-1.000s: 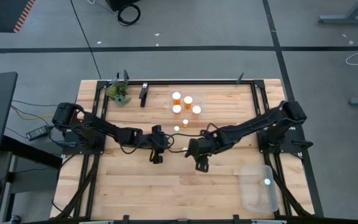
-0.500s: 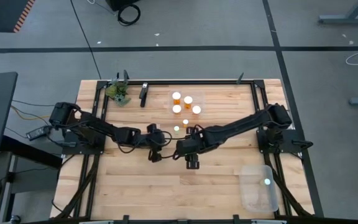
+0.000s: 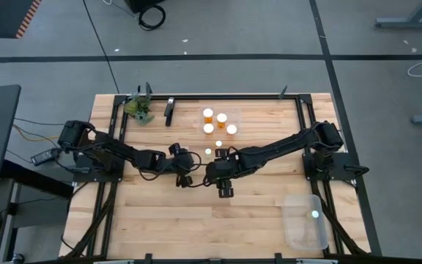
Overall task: Pick and place medicine bottles into bin by pill shape (circle, oval)
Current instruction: Put the yellow tablet bottle into the bottom transparent bin
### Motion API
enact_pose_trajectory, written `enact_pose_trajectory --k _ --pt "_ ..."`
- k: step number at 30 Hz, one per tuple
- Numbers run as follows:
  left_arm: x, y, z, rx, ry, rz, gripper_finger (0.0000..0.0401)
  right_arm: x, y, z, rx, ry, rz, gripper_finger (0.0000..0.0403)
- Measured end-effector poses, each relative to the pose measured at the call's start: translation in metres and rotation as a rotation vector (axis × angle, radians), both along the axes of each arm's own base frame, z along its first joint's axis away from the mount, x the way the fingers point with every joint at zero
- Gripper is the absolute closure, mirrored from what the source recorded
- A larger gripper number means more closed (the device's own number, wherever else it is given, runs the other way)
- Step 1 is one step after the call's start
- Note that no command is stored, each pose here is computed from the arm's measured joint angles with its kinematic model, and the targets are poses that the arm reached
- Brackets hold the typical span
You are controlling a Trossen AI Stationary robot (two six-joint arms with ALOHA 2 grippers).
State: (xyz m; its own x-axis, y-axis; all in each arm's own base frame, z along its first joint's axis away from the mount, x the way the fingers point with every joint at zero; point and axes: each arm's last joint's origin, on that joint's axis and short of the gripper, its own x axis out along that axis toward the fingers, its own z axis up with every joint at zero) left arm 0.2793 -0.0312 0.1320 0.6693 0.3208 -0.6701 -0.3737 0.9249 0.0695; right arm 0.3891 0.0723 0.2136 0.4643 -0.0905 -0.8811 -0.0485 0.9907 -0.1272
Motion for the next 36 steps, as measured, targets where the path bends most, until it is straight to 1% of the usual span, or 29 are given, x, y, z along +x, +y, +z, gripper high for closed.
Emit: enact_pose_trajectory --k 5,10,15,19,23,31,33,36 --pt "0.000 0.000 0.000 0.000 0.000 0.001 0.0337 -0.003 -0.002 -0.016 0.014 -0.005 0.004 0.0185" --pt "0.000 0.000 0.000 0.003 0.001 -0.003 0.0335 -0.005 -0.003 -0.024 -0.012 -0.014 0.010 0.0185" --pt "0.000 0.000 0.000 0.004 0.002 -0.003 0.0339 -0.009 -0.010 -0.036 -0.011 0.001 -0.007 0.0185" --pt "0.000 0.000 0.000 0.005 0.002 -0.004 0.0343 -0.010 -0.014 -0.039 0.008 0.006 -0.020 0.0186" --pt "0.000 0.000 0.000 0.006 0.003 -0.006 0.0342 -0.009 -0.014 -0.039 0.023 0.004 -0.017 0.0206" --pt "0.000 0.000 0.000 0.006 0.003 -0.006 0.0344 -0.010 -0.014 -0.039 0.032 0.007 -0.025 0.0267" --pt "0.000 0.000 0.000 0.010 0.005 -0.010 0.0347 -0.010 -0.012 -0.039 0.046 0.010 -0.031 0.0274" --pt "0.000 0.000 0.000 0.015 0.007 -0.014 0.0350 -0.014 -0.007 -0.037 0.062 0.028 -0.033 0.0273"
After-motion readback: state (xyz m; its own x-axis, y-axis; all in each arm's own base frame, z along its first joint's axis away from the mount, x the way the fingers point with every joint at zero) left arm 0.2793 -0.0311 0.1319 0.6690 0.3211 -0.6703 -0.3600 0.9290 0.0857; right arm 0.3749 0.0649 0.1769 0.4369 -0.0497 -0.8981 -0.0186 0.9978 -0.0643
